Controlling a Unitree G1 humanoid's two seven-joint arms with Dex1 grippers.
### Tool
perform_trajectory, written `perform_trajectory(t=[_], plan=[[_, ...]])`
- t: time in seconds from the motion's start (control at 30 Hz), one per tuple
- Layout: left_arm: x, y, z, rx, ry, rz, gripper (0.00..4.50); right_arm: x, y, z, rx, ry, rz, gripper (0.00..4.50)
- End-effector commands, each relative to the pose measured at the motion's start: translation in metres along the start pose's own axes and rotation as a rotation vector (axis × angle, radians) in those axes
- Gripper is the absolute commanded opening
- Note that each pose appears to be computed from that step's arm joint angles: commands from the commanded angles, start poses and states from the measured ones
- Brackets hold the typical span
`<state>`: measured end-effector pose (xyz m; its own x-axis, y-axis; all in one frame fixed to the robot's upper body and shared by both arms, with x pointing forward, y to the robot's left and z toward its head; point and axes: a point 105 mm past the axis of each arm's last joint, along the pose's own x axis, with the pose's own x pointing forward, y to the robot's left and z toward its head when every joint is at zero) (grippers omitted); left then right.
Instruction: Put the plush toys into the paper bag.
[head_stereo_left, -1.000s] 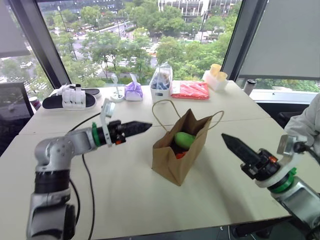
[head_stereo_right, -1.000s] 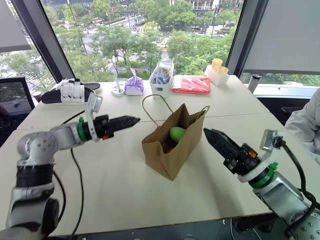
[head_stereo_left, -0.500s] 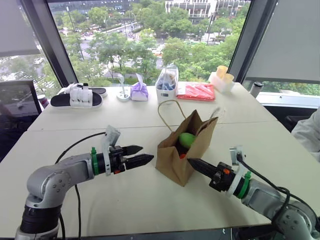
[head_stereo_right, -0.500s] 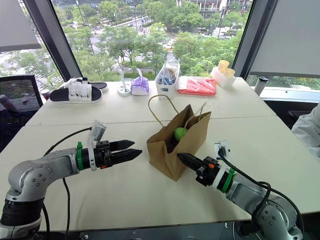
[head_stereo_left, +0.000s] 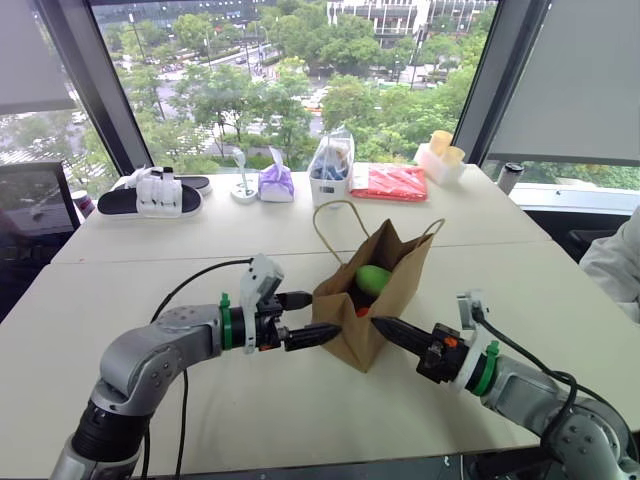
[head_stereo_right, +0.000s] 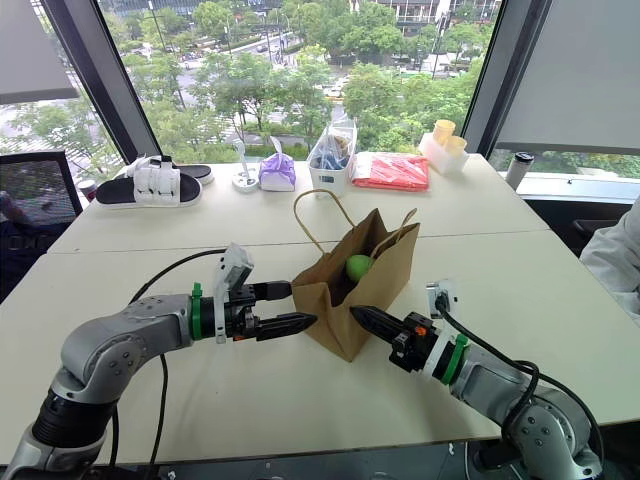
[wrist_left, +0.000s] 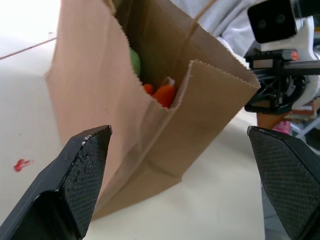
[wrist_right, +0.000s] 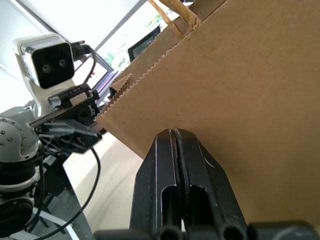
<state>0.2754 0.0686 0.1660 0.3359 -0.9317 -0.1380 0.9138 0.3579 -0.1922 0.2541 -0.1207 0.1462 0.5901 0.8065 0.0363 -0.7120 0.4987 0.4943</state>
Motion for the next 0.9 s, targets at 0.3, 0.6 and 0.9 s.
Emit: perform_trajectory(t=[0.3,0.6,0.9], plan=[[0.016,-0.021,0.003,0.024,-0.027,-0.055,4.5,0.015,0.024,0.0,-0.009,-0.026,0.103,0.04],[0.038,-0.021,-0.006,0.071,0.01,-0.023,4.5,0.02,0.016,-0.003,-0.01,-0.015,0.081,0.04],[0.053,-0.004,-0.007,0.14,0.027,0.06,4.5,0.021,0.001,0.003,-0.013,-0.04,0.016,0.04]])
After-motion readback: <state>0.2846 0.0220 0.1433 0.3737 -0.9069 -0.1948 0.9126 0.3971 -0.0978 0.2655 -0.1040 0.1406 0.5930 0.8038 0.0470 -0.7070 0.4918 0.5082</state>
